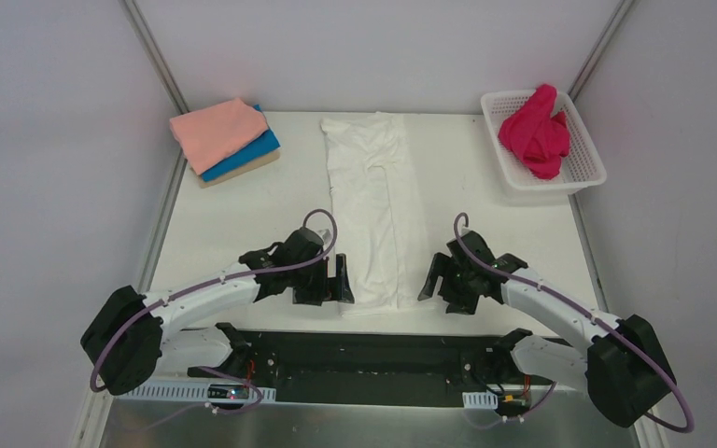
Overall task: Fold and stack the t-shirts
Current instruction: Grab the bottom of the folded rectangular tshirt with both arms
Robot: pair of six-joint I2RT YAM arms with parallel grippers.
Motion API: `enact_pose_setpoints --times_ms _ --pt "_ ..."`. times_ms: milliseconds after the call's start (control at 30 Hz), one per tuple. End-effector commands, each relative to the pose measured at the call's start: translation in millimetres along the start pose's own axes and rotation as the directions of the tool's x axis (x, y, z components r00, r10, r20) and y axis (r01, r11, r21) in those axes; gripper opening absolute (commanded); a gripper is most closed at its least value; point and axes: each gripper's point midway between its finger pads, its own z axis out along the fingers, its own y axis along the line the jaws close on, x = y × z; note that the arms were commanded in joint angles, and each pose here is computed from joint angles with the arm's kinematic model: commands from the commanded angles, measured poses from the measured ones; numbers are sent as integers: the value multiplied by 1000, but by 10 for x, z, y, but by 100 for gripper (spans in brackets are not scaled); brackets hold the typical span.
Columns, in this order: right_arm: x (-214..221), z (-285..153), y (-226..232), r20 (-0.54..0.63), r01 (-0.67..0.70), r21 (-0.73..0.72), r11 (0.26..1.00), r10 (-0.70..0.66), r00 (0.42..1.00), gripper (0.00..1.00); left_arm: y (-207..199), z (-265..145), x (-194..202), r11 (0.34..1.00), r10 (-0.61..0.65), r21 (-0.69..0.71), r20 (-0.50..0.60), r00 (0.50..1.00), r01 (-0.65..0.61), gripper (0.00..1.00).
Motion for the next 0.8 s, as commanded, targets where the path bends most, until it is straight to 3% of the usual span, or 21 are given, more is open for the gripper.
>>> enact_pose_setpoints --times_ms 0,133,300,467,567,767 --pt "10 23 -34 19 -37 -12 999 37 999 78 51 107 246 997 -70 -50 -72 995 67 86" --pt "1 29 -60 30 -48 -4 999 48 998 63 57 218 393 994 -89 -82 -154 984 77 71" --pt "35 95 -143 38 -94 12 995 94 995 58 186 348 439 983 -116 -159 -169 979 89 55" --pt "58 98 -163 30 -97 20 995 96 995 51 177 392 483 982 -123 -166 -206 971 89 20" --pt "75 128 -152 24 -109 8 994 109 994 40 167 389 516 982 -131 -161 -222 966 96 0" --pt "236 150 -113 -52 -154 -28 988 152 987 4 193 352 570 978 -158 -167 -216 964 123 0"
